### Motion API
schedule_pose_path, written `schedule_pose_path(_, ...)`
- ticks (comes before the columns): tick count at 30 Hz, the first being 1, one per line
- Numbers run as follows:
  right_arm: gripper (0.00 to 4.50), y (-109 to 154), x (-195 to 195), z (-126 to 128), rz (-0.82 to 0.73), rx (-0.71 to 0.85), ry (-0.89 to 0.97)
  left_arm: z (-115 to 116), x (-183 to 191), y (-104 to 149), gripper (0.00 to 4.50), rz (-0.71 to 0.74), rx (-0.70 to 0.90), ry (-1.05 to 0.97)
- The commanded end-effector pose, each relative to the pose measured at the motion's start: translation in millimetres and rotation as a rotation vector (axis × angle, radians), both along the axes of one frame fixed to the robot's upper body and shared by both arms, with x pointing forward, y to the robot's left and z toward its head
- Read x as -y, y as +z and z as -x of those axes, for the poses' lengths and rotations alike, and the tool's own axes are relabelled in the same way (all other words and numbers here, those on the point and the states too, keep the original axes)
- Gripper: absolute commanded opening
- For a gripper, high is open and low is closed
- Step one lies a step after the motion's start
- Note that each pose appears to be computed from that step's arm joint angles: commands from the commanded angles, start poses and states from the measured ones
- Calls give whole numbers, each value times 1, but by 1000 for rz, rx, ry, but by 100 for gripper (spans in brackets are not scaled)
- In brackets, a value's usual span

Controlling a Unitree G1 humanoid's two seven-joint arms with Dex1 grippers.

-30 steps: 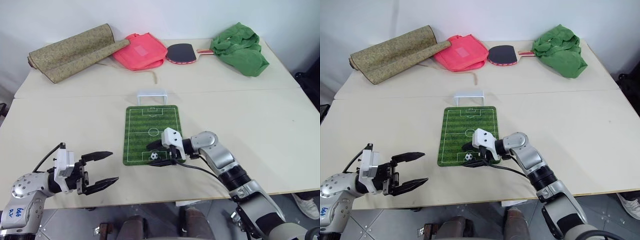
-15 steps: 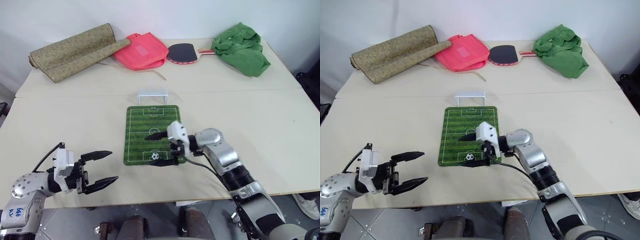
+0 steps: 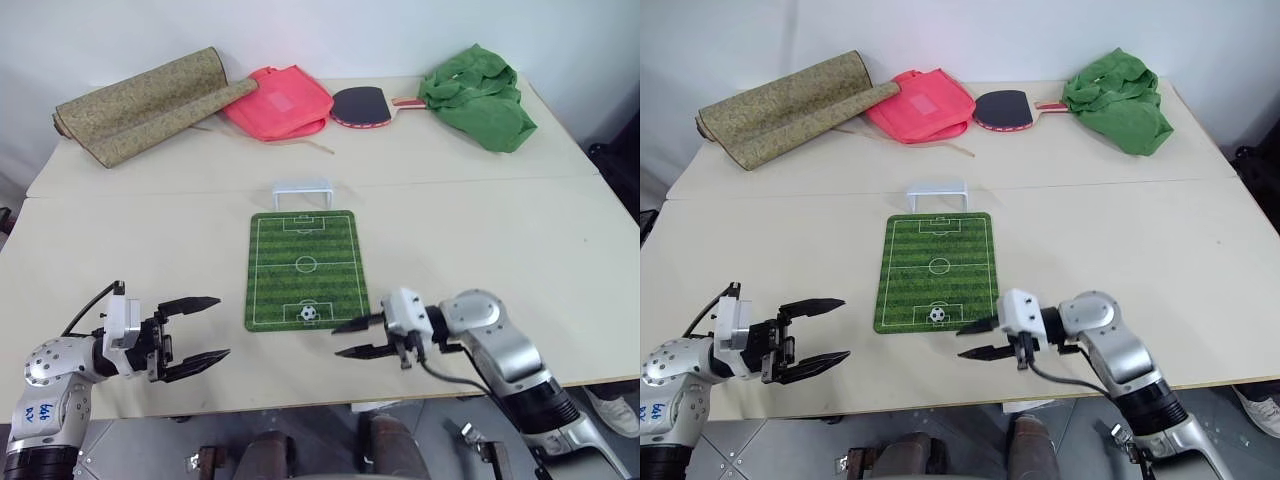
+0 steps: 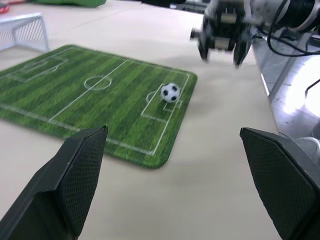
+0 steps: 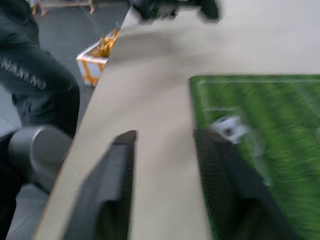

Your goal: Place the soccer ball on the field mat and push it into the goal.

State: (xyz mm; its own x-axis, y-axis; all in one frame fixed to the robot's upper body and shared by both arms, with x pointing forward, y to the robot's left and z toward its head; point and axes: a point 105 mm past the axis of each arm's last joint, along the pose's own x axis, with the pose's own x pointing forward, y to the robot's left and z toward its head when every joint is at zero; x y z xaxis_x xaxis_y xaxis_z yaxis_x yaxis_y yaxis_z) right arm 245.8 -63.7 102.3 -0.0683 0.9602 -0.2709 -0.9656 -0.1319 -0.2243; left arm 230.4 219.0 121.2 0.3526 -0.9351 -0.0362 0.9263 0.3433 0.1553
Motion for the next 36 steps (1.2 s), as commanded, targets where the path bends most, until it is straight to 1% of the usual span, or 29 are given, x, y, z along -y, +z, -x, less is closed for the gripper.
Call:
schedule_pose_path(1,44,1,-14,7,-25,50,20,9,0,5,450,4,15,-37)
schedule_pose_path(2,7,0,-18,8,-32,46,22,12,-1,4,450,3,12,-43)
schedule_pose_path(3,3,0,-22,9,-40,47,22,14,-2,3,450,-4,2,-42)
schedule_pose_path(6,3,0,-33,10,-66,45,12,15,-5,2,450,-6,-11,-29)
schedule_pose_path(10,3,-2,-49,5,-79,48,-16,17,-2,4,450,15,-24,-11)
schedule_pose_path(17,3,0,-57,-21,-72,52,-91,15,0,2,450,21,-42,28)
schedule_pose_path(18,3,3,-57,-29,-71,69,-105,14,0,2,450,27,-45,39)
schedule_pose_path(19,3,11,-56,-45,-67,94,-134,11,1,2,450,37,-45,54)
schedule_pose_path(21,3,25,-53,-68,-66,129,-182,9,2,2,450,48,-47,68)
schedule_pose_path(23,3,42,-51,-90,-103,146,-261,7,3,1,450,62,-53,82)
schedule_pose_path(25,3,55,-50,-103,-127,153,-303,2,3,2,450,90,-57,122)
schedule_pose_path(27,3,63,-49,-109,-143,154,-331,-4,1,5,450,120,-41,167)
schedule_pose_path(28,3,67,-48,-109,-155,149,-335,-8,-1,7,450,144,-37,202)
schedule_pose_path(31,3,65,-42,-93,-175,124,-301,-19,-6,11,450,208,-37,326)
schedule_pose_path(34,3,61,-25,-80,-187,118,-296,-25,-13,13,450,229,-22,415)
schedule_pose_path(36,3,62,0,-69,-237,134,-296,-33,-19,15,450,239,-3,486)
